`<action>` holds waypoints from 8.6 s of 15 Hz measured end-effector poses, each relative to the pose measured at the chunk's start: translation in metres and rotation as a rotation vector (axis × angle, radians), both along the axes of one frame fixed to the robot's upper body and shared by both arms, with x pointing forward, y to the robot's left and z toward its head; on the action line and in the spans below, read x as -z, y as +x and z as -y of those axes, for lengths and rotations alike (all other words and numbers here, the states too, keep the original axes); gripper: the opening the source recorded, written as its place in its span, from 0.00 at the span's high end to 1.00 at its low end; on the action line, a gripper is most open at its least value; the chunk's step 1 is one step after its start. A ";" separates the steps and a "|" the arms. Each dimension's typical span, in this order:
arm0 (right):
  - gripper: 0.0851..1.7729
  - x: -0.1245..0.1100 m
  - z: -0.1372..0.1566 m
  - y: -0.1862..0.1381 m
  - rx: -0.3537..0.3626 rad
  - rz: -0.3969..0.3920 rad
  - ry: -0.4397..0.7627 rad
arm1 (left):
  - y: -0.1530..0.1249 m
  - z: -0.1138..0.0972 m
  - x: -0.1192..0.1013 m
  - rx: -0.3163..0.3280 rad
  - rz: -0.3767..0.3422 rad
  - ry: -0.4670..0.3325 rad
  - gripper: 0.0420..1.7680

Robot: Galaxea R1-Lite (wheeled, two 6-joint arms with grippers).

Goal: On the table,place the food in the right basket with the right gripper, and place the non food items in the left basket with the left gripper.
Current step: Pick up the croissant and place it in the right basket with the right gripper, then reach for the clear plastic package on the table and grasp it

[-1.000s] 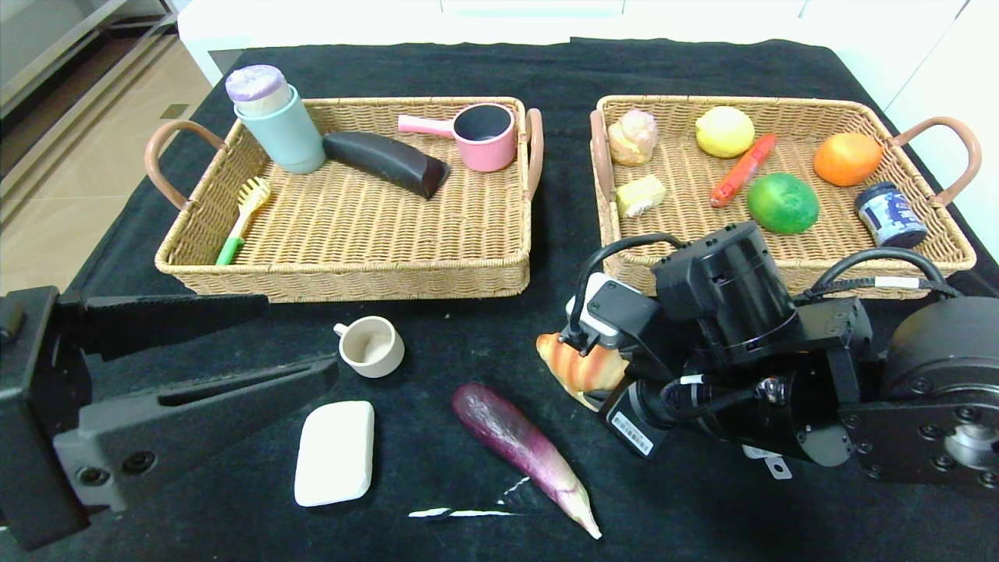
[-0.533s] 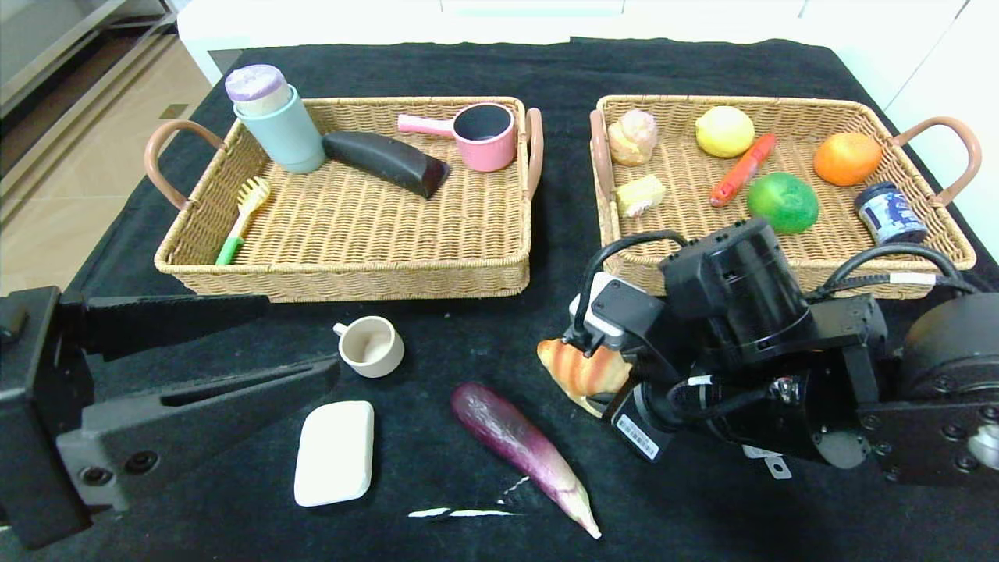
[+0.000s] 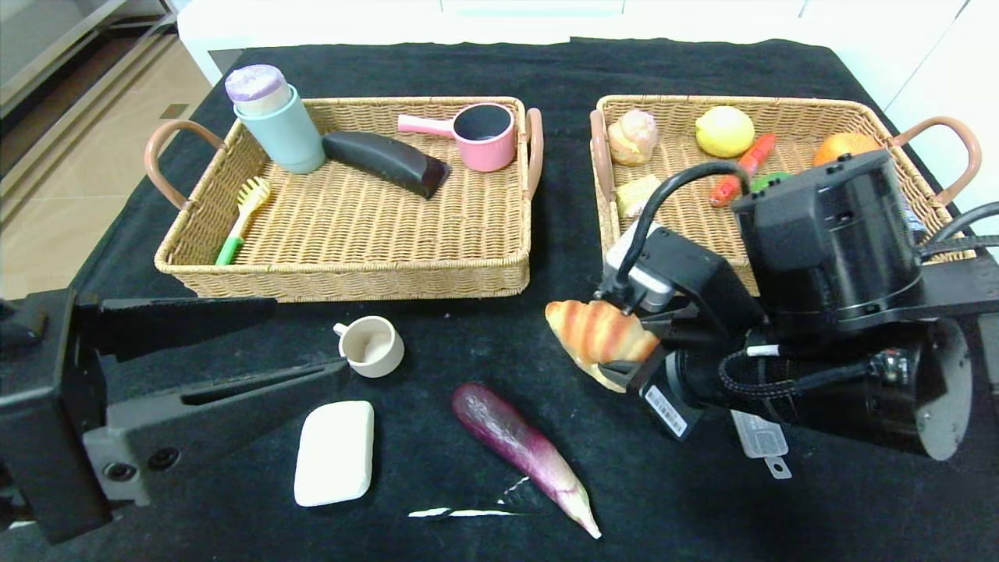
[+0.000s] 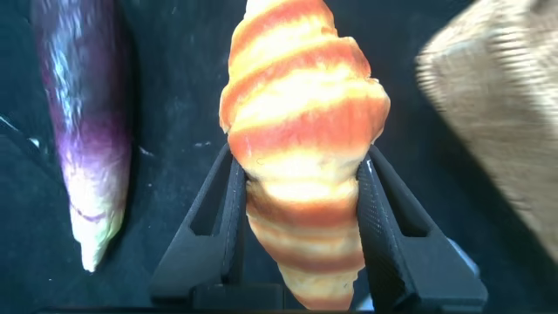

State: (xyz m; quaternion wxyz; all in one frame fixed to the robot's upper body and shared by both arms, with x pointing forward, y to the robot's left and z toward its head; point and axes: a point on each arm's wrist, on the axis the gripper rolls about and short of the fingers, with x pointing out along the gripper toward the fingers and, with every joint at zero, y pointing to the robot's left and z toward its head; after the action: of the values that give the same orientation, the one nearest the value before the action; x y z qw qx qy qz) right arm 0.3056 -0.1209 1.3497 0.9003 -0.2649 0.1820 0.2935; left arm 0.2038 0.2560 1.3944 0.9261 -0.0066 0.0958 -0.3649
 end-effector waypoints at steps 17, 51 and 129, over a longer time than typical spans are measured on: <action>0.57 -0.068 0.054 0.091 0.439 0.442 0.286 | 0.003 0.002 0.003 0.000 -0.013 0.009 0.03; 0.09 -0.047 0.054 0.134 0.545 0.501 0.296 | 0.006 0.004 0.005 -0.001 -0.020 0.019 0.03; 0.65 -0.017 0.010 0.002 0.435 -0.343 0.305 | 0.003 0.007 0.011 0.027 -0.021 0.040 0.03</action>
State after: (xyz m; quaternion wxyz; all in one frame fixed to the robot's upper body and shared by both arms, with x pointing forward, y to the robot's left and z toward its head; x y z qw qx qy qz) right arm 0.3078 -0.1312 1.3669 0.9275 -0.0284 0.3375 0.1582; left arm 0.2072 0.2487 1.3838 0.9200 0.0091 0.1128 -0.3753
